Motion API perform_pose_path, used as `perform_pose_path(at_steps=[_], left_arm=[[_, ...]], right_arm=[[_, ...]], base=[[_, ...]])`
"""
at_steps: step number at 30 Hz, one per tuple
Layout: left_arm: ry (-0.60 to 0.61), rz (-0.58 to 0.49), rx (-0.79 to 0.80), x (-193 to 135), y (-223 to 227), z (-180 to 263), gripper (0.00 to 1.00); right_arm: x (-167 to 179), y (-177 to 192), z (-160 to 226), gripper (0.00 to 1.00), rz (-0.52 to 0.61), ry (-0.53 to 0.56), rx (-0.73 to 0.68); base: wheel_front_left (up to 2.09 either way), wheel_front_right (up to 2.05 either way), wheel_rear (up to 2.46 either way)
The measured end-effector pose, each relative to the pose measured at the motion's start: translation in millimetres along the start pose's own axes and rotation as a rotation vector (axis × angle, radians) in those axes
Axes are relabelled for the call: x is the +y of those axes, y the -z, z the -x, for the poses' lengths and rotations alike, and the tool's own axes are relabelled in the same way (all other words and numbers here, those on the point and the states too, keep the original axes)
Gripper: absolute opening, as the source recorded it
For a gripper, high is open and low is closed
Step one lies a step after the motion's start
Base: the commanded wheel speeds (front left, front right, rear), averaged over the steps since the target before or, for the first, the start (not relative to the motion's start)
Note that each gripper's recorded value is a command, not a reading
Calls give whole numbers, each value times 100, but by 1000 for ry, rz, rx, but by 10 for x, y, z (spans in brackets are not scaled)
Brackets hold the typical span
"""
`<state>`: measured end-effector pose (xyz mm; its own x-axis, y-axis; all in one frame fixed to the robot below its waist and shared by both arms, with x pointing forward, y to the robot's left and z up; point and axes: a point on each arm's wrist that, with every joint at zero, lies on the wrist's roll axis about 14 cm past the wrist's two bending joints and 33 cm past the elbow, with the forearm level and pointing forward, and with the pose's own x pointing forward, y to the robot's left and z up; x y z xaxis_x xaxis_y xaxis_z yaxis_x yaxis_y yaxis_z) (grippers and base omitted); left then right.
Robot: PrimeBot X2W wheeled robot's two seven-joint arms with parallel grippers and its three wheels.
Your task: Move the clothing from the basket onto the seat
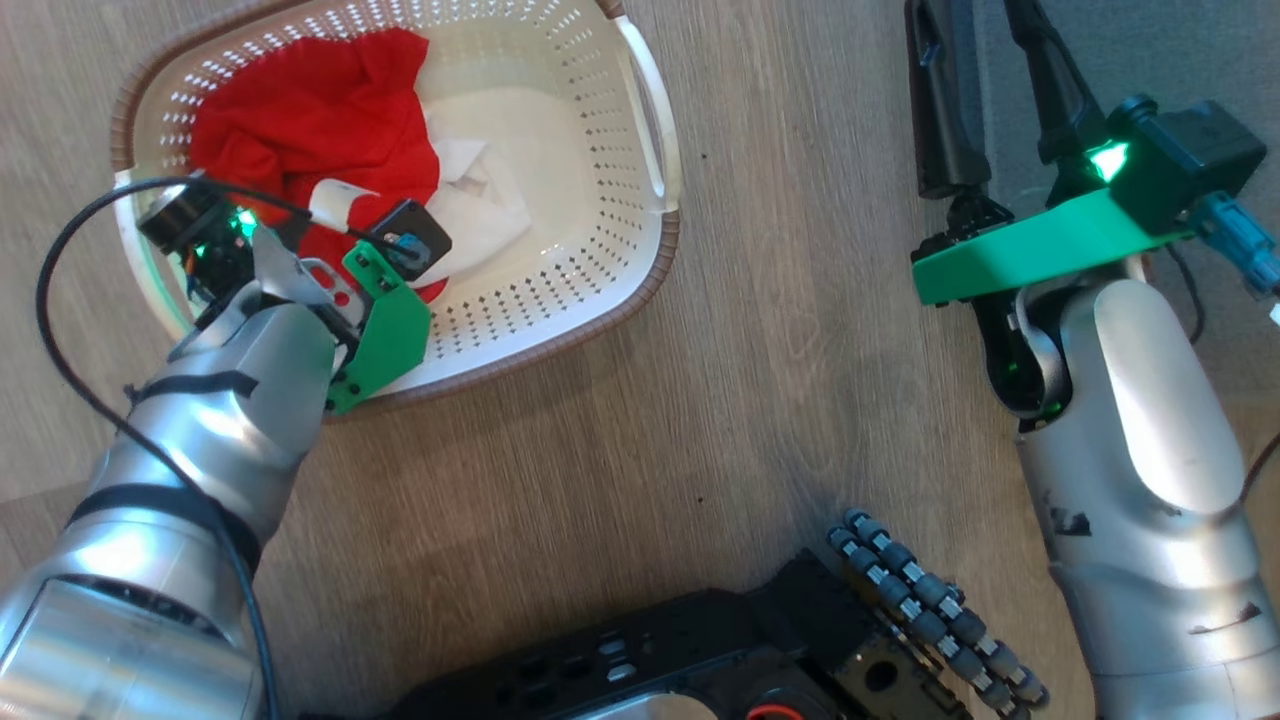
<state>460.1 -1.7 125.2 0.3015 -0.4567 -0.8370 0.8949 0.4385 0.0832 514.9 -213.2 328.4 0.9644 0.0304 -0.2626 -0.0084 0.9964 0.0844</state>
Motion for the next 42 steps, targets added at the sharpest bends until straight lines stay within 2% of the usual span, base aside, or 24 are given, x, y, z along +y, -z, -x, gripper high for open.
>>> perform_pose_path(at_steps=[10, 15, 16, 17, 18, 26, 34, 42], left_arm=[[-5, -195, 184, 114, 373, -112, 100], [6, -222, 213, 95, 442, -152, 100], [6, -220, 216, 97, 449, -153, 95], [6, -219, 218, 97, 455, -152, 33], [5, -213, 219, 100, 459, -148, 0], [-11, -126, 215, 87, 428, 6, 0], [-38, -49, 51, 57, 13, 211, 0], [-127, 109, -118, 147, -383, 673, 0]], right_arm=[[38, 136, -51, 100, -19, -13, 20], [38, 172, -67, 100, -20, -14, 24], [41, 171, -71, 100, -20, -15, 22], [44, 172, -75, 100, -20, -16, 22], [47, 169, -78, 100, -21, -17, 21], [100, -73, -103, 100, -29, -30, -34], [185, -335, -63, 100, -19, -49, -82], [333, -661, 49, 100, -3, -82, -135]], base=[[0, 0, 0], [0, 0, 0], [0, 0, 0], [0, 0, 0], [0, 0, 0], [0, 0, 0], [0, 0, 0], [0, 0, 0]])
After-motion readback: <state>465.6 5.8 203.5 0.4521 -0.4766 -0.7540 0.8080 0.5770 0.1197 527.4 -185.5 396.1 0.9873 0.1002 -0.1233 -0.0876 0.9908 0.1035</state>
